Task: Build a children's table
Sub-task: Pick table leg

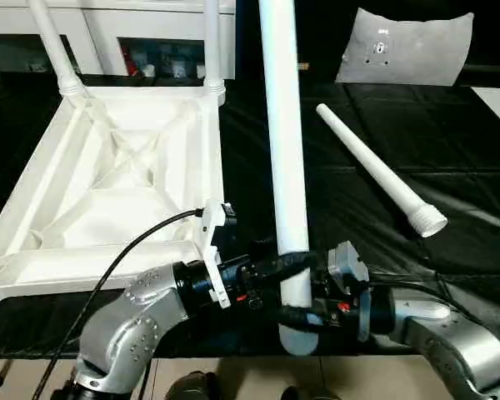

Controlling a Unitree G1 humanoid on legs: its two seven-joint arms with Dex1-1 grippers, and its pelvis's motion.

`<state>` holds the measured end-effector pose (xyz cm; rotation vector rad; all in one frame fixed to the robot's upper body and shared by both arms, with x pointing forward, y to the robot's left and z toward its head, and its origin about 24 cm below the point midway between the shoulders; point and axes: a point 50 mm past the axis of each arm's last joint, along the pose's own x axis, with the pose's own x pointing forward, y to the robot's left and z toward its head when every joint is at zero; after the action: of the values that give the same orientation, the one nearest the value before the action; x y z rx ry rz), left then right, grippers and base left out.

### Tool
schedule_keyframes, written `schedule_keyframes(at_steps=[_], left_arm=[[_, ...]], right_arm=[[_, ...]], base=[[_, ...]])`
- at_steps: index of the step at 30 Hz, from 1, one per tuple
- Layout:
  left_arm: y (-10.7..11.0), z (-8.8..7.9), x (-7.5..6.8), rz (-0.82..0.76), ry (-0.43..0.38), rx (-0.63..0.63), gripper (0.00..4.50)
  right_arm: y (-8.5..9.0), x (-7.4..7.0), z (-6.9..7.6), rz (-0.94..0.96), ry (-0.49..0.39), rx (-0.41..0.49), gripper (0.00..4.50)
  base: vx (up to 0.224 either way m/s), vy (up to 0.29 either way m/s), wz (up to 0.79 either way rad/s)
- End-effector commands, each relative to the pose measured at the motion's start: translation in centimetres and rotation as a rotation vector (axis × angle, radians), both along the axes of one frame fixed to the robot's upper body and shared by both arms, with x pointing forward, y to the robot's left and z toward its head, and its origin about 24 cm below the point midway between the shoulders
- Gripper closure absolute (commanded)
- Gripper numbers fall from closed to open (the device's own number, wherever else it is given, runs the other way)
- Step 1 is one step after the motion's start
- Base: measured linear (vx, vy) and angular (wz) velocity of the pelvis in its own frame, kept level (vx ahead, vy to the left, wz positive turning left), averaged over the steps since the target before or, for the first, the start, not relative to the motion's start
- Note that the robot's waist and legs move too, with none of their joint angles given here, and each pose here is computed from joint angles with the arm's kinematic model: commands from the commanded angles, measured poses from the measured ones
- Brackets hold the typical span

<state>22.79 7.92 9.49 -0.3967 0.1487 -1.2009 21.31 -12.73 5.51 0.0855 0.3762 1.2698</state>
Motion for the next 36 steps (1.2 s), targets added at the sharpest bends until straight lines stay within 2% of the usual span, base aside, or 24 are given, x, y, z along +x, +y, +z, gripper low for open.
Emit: schedule_keyframes(at_steps=[1,6,9,12,16,17,20,22,27,32,35,36], left_arm=[[1.6,-3.1,0.6,0.180,0.126,0.172,1.94],[1.5,-0.2,1.4,0.181,0.025,0.119,1.94],[1.5,0.8,1.7,0.172,-0.007,0.106,1.94],[1.6,1.5,2.5,0.224,-0.062,0.163,1.94],[1.6,2.3,2.9,0.269,-0.086,0.151,1.94],[1.9,3.0,3.5,0.368,-0.145,0.173,1.94],[2.1,3.1,3.9,0.449,-0.190,0.219,1.94],[1.9,3.0,3.9,0.489,-0.197,0.207,1.94],[1.2,3.2,3.6,0.485,-0.198,0.188,1.94],[0.7,3.5,3.7,0.521,-0.197,0.174,1.94],[0.7,3.8,4.0,0.578,-0.219,0.183,1.94],[0.6,3.8,4.2,0.615,-0.248,0.211,1.94]], right_arm=[[-0.7,0.6,-0.4,-0.110,-0.032,-0.060,2.59],[-0.5,1.4,1.5,-0.138,-0.079,0.050,2.59],[-0.3,1.7,2.3,-0.139,-0.098,0.087,2.59],[-0.2,2.5,3.1,-0.186,-0.169,0.078,2.59],[-0.1,2.8,3.4,-0.207,-0.217,0.064,2.59],[0.1,3.2,3.5,-0.249,-0.307,0.001,2.59],[0.4,3.5,3.4,-0.301,-0.357,-0.017,2.59],[0.6,4.0,3.3,-0.394,-0.362,0.010,2.59],[1.3,4.3,3.1,-0.483,-0.360,0.048,2.59],[2.1,4.2,3.0,-0.501,-0.363,0.066,2.59],[2.7,4.2,3.1,-0.515,-0.375,0.083,2.59],[3.0,4.4,3.2,-0.543,-0.384,0.094,2.59]], base=[[0.000,0.000,0.00],[0.000,0.000,0.00],[0.000,0.000,0.00],[0.000,0.000,0.00],[0.000,0.000,0.00],[0.054,-0.013,-0.02],[0.036,-0.012,-0.01],[0.000,0.000,0.00],[0.000,0.000,0.00],[0.000,0.000,0.00],[0.000,0.000,0.00],[0.000,0.000,0.00]])
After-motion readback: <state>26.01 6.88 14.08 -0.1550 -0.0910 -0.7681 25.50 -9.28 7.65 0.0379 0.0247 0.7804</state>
